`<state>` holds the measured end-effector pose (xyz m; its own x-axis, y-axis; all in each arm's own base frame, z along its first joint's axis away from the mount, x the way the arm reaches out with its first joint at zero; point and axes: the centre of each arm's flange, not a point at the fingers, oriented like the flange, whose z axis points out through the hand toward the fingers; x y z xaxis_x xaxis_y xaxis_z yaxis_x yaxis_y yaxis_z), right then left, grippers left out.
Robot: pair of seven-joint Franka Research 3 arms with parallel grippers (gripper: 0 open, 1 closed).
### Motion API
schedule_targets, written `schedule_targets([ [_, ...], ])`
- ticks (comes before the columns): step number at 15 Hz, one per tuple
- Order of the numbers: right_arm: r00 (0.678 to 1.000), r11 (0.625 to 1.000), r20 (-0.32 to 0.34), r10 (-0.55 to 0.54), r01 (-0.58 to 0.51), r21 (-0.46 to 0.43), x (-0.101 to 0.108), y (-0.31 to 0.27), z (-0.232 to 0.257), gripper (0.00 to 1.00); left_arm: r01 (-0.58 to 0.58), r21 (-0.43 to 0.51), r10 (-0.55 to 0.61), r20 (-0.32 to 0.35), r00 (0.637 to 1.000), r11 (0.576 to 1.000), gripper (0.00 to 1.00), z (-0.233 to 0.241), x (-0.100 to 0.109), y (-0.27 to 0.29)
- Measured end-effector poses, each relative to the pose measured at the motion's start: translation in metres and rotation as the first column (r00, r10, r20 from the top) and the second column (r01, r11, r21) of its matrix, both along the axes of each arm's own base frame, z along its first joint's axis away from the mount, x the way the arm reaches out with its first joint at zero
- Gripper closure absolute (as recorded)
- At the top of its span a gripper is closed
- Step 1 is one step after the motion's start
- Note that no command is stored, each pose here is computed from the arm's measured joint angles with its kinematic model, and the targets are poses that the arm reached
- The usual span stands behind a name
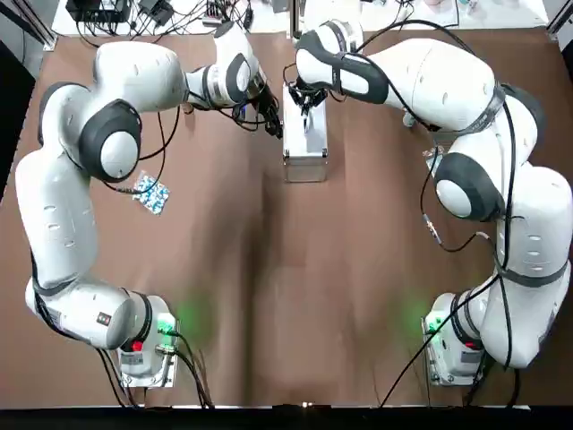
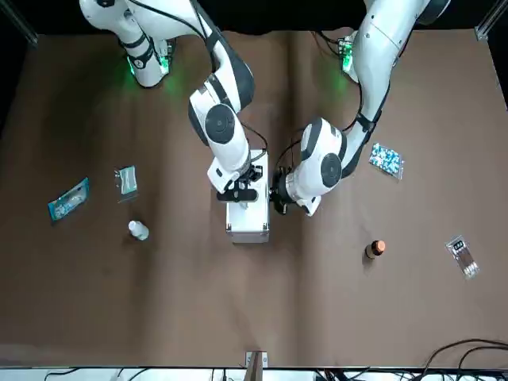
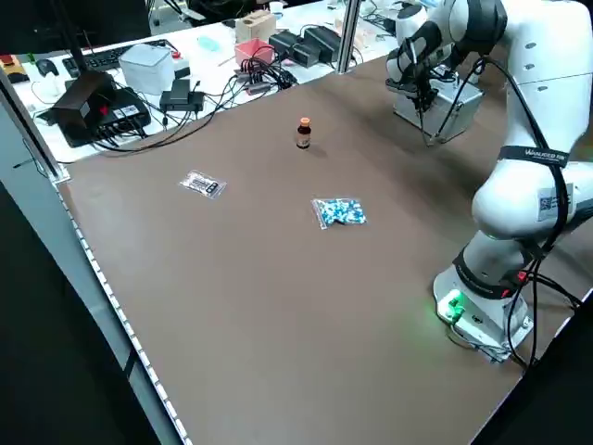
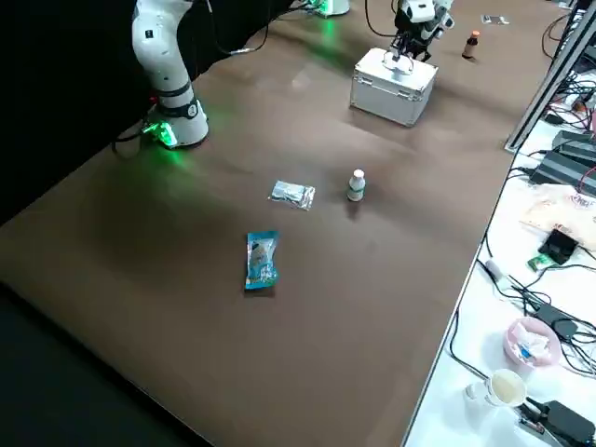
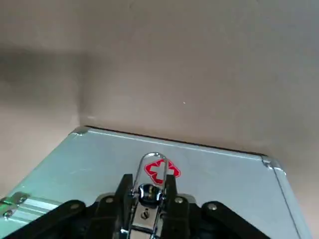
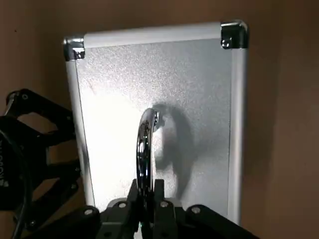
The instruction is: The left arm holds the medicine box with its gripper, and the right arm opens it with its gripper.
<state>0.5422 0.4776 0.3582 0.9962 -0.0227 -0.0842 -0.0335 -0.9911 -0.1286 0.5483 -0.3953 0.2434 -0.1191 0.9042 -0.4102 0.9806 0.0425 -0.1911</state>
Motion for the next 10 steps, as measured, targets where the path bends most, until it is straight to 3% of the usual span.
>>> schedule_targets([
  [7,1.0,1.0,-0.023,-0.009,0.01,0.017,0.007,-0.009,0.0,0.87,-0.001,-0.001,0.001,0.002,1.0,1.0,0.69,0.001,0.0,0.0],
  [10,0.998,0.998,-0.065,0.002,0.002,0.062,0.014,-0.02,0.0,0.87,-0.001,-0.001,0.001,0.002,1.0,1.0,0.69,0.001,0.0,0.0],
])
